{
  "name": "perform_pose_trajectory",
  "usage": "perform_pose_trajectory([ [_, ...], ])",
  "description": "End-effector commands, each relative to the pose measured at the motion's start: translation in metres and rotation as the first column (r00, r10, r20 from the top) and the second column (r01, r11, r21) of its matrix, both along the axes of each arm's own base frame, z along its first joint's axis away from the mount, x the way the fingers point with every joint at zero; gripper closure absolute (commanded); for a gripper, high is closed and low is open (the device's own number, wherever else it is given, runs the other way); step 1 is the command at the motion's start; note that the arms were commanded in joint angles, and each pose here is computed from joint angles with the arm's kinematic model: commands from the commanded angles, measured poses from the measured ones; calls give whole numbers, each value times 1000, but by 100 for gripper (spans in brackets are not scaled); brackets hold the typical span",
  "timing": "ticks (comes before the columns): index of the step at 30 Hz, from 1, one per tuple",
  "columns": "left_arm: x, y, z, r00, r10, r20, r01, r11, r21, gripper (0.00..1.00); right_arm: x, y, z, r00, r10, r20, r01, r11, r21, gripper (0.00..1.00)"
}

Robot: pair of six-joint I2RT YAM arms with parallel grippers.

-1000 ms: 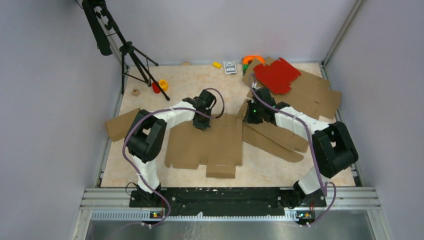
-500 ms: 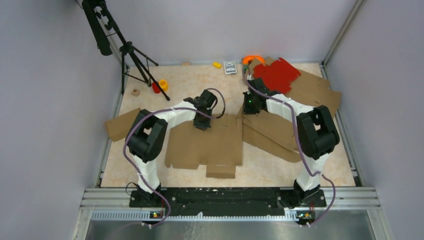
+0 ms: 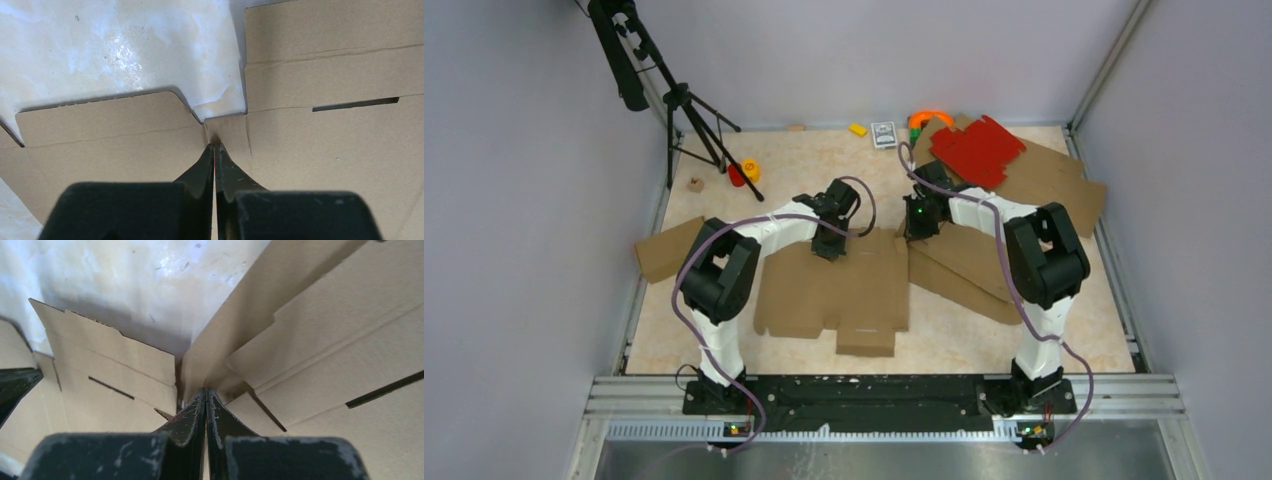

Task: Fold the paper box

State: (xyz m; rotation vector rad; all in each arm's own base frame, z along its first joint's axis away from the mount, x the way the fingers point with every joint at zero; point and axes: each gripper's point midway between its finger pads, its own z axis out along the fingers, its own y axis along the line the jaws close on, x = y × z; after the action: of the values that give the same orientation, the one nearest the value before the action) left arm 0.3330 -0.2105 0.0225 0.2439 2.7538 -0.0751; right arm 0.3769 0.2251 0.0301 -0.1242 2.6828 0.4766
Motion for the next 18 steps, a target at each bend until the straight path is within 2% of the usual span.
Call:
perform_pose_trajectory([
  [1, -10, 9, -26, 998, -5, -62, 9, 998, 60, 100, 0, 16, 25, 997, 66, 46, -70, 992, 108, 100],
  [5, -10, 7, -25, 998, -9, -64, 13, 998, 54, 100, -12, 19, 29, 995, 86, 49, -93, 984, 154, 100],
  [10, -11, 7, -26, 998, -10, -66, 14, 998, 55, 100, -23, 15, 31, 996, 80, 49, -87, 985, 149, 100],
  [18, -13, 7, -25, 998, -14, -66, 18, 998, 58, 100, -32, 6, 41, 992, 100, 78, -106, 992, 72, 100],
])
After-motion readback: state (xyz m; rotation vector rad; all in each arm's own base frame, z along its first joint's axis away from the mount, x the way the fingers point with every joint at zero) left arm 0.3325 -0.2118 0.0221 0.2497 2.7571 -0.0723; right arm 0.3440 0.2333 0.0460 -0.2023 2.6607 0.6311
